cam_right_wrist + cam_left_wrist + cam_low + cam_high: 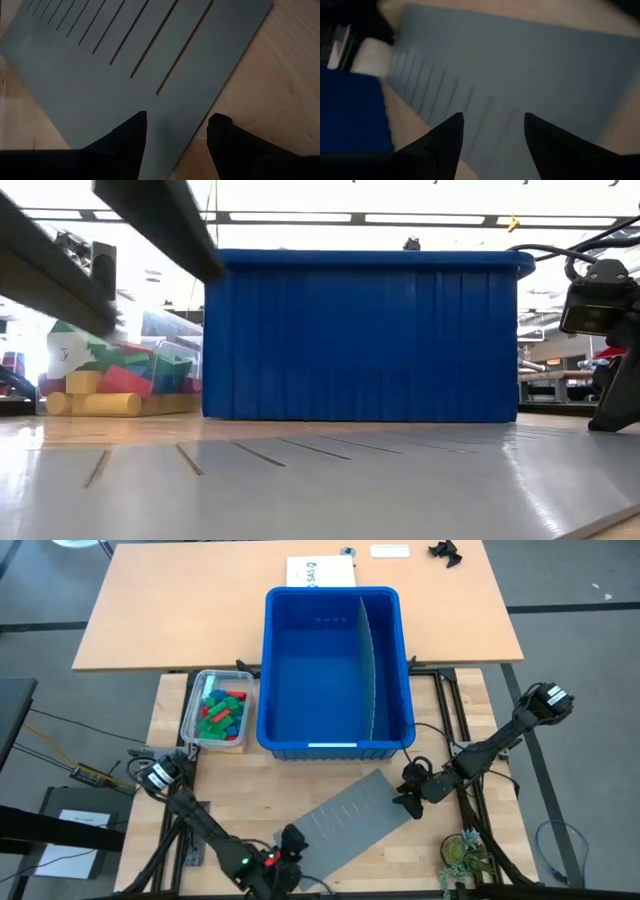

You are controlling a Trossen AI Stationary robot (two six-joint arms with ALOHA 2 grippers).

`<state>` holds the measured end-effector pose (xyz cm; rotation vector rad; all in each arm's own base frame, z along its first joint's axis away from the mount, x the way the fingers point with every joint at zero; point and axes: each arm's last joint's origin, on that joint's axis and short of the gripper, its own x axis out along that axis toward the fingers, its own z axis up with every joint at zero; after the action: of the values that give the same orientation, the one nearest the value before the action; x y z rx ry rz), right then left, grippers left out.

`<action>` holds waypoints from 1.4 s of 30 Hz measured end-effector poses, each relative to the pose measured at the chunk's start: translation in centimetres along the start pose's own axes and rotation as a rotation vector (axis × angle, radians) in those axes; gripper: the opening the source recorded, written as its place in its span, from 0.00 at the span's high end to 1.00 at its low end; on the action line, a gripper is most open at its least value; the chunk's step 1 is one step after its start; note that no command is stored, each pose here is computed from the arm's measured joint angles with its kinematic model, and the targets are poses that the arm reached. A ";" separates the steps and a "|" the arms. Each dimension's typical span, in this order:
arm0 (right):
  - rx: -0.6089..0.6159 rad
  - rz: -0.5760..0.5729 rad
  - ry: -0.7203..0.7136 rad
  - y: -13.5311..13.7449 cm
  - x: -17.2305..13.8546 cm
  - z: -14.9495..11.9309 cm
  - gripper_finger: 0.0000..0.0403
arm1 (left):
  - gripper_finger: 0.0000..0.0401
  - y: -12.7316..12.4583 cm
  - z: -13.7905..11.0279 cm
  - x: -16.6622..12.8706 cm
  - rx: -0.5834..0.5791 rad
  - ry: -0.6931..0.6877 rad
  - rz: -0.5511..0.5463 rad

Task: Sort blocks
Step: Assemble the blue bin using bin divider

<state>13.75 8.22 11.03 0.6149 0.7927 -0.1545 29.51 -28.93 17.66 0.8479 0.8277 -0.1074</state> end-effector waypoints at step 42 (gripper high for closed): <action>0.011 -0.025 -0.024 0.1 1.2 -0.3 0.52 | 0.46 -3.6 -1.4 5.4 0.247 0.072 -0.034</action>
<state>14.40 8.58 10.08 0.6125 0.7773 -0.1884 30.99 -29.17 11.21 1.0748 0.9086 -0.2136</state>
